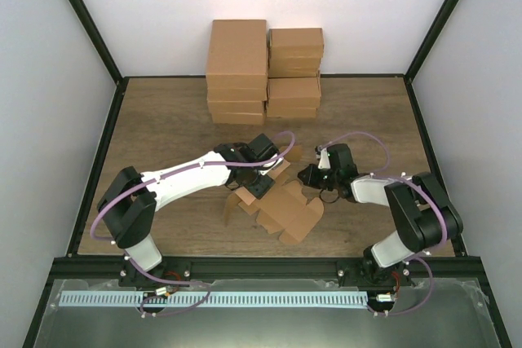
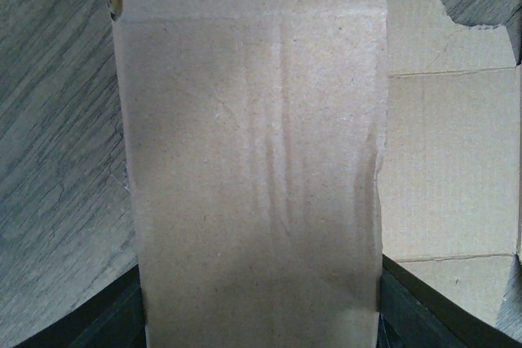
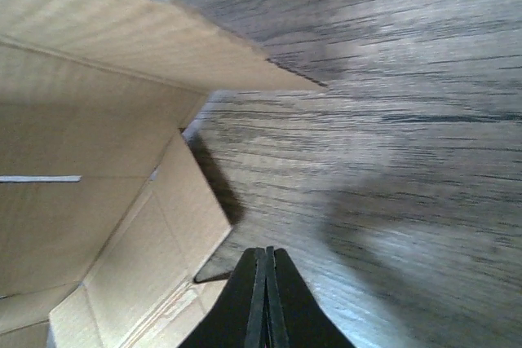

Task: Fold the paper box

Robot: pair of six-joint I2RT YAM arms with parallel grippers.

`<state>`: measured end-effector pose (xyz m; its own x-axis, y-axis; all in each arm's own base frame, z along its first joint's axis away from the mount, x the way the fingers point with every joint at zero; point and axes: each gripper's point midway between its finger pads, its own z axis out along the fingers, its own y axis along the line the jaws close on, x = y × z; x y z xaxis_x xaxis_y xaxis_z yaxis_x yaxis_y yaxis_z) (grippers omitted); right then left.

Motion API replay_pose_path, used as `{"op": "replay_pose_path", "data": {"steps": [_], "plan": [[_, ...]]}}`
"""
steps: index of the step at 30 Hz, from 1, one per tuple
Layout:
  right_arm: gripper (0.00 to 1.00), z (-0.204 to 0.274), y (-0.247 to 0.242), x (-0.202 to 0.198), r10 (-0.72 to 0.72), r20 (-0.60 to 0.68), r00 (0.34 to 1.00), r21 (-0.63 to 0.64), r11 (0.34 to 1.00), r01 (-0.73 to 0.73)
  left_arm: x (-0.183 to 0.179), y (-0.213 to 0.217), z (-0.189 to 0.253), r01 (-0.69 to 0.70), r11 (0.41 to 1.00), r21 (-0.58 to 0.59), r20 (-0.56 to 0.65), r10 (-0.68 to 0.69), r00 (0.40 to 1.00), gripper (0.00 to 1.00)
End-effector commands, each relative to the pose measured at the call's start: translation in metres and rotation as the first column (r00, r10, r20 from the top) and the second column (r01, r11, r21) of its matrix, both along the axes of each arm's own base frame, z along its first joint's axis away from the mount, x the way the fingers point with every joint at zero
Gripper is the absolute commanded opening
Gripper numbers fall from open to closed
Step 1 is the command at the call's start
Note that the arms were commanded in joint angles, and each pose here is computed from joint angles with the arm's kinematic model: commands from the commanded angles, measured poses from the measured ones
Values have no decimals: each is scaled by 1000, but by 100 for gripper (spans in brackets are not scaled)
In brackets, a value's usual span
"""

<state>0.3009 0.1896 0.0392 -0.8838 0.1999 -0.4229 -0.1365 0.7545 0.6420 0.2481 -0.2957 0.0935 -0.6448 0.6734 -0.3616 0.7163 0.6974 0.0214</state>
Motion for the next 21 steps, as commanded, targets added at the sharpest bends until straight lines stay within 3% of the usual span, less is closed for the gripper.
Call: {"op": "replay_pose_path", "data": {"steps": [1, 21], "plan": [[1, -5, -4, 13, -37, 32, 999, -45, 998, 39, -1, -5, 0, 7, 1000, -11, 2, -7, 1000, 64], [1, -7, 21, 19, 65, 38, 997, -1, 998, -65, 2, -7, 24, 3, 997, -76, 58, 2, 998, 63]]}}
